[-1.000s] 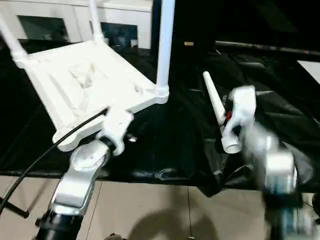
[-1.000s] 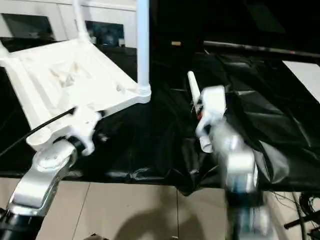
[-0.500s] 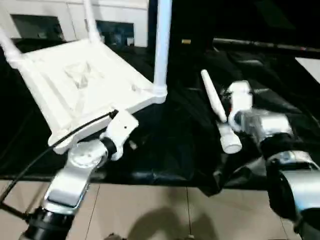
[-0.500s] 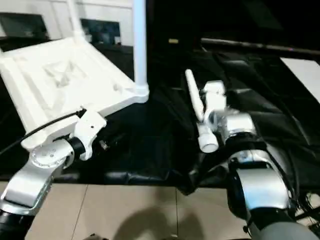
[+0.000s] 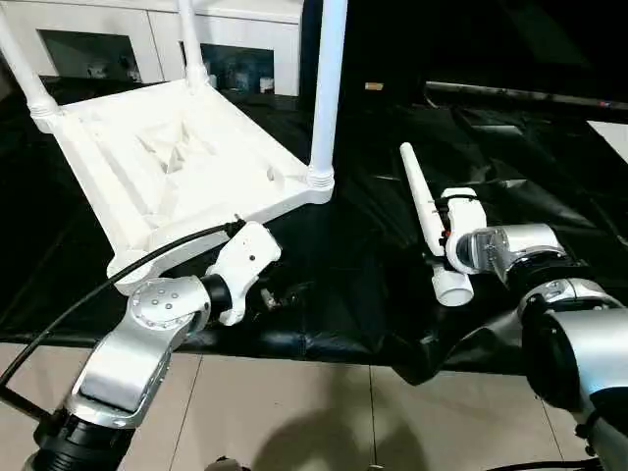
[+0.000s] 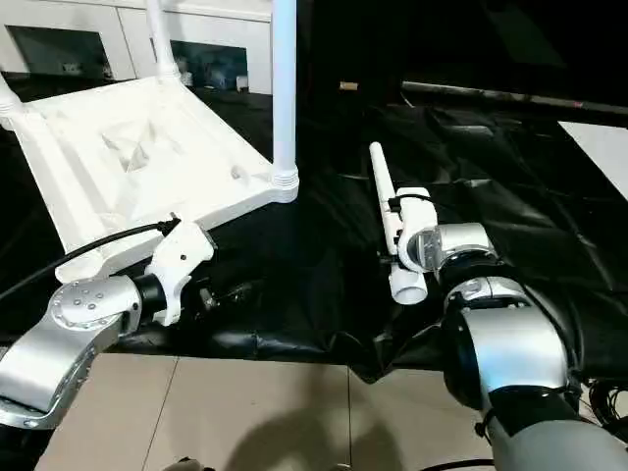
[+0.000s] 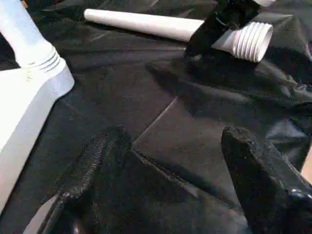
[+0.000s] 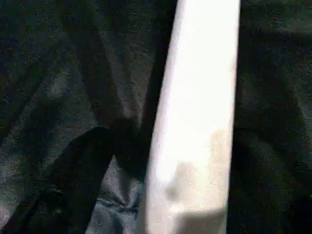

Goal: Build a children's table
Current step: Pick table leg

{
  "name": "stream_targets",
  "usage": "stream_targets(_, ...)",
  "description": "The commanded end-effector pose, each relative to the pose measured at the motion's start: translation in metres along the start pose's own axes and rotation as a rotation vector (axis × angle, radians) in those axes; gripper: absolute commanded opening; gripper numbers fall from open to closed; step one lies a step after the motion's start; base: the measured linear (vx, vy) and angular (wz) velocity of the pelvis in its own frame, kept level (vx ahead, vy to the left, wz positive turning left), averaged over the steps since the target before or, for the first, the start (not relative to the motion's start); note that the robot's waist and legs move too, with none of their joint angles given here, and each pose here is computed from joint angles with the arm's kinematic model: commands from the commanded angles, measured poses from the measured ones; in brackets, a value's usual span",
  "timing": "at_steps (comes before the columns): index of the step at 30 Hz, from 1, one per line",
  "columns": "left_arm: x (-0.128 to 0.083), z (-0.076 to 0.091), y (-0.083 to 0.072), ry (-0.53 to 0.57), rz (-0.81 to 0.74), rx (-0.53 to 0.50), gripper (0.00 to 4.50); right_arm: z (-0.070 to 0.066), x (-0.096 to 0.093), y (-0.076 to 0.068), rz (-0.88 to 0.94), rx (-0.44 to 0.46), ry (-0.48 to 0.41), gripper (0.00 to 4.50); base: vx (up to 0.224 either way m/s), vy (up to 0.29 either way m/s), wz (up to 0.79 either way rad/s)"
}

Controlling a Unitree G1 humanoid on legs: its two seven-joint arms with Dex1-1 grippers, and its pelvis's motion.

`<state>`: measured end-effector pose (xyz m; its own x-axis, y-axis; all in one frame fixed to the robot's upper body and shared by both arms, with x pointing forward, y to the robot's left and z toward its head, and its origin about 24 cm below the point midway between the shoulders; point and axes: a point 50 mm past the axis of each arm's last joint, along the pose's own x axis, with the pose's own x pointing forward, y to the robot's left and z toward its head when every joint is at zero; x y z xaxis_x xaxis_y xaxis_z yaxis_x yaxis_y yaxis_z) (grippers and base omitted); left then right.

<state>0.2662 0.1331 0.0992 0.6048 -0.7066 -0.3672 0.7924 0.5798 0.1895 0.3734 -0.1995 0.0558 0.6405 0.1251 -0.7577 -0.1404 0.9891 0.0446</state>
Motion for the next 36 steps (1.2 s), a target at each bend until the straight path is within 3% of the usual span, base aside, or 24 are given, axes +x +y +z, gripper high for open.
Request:
stream_targets(1, 0.0, 0.005, -0.002, -0.01, -0.029, 0.001, 3.8, -0.007, 0.001, -0.004, -0.017, 0.012, 0.033, 3.83, 0.0, 0.0, 0.0)
stream_targets(11, 0.002, 0.004, 0.0, 0.0, -0.024, -0.015, 4.49, -0.008, 0.001, -0.013, -0.064, 0.057, -0.006, 3.18, 0.0, 0.0, 0.0)
stream_targets(20, 0.003, 0.005, 0.001, -0.006, -0.032, -0.028, 4.5, -0.014, 0.002, -0.024, -0.124, 0.162, -0.086, 2.38, 0.0, 0.0, 0.0)
stream_targets(21, 0.003, 0.007, 0.002, -0.018, -0.028, -0.031, 4.5, -0.011, 0.002, -0.026, -0.118, 0.232, -0.156, 2.33, 0.0, 0.0, 0.0)
stream_targets(24, 0.005, 0.009, 0.004, -0.03, -0.021, -0.037, 4.5, -0.008, 0.001, -0.028, -0.106, 0.26, -0.209, 2.02, 0.0, 0.0, 0.0)
stream_targets(28, 0.013, 0.012, 0.005, -0.047, -0.01, -0.038, 4.5, 0.005, -0.006, -0.032, -0.054, 0.299, -0.397, 1.86, 0.0, 0.0, 0.0)
stream_targets(29, 0.013, 0.012, 0.005, -0.048, -0.01, -0.038, 4.5, 0.005, -0.006, -0.033, -0.052, 0.3, -0.406, 1.86, 0.0, 0.0, 0.0)
stream_targets(32, 0.02, 0.019, 0.009, -0.067, 0.02, -0.043, 4.5, 0.02, -0.018, -0.033, 0.014, 0.319, -0.587, 1.84, 0.0, 0.0, 0.0)
stream_targets(35, 0.026, 0.029, 0.016, -0.109, 0.055, -0.122, 4.5, 0.033, -0.038, -0.025, 0.11, 0.283, -0.787, 1.83, 0.0, 0.0, 0.0)
stream_targets(36, 0.027, 0.03, 0.016, -0.111, 0.054, -0.137, 4.5, 0.033, -0.041, -0.023, 0.121, 0.269, -0.811, 1.82, 0.0, 0.0, 0.0)
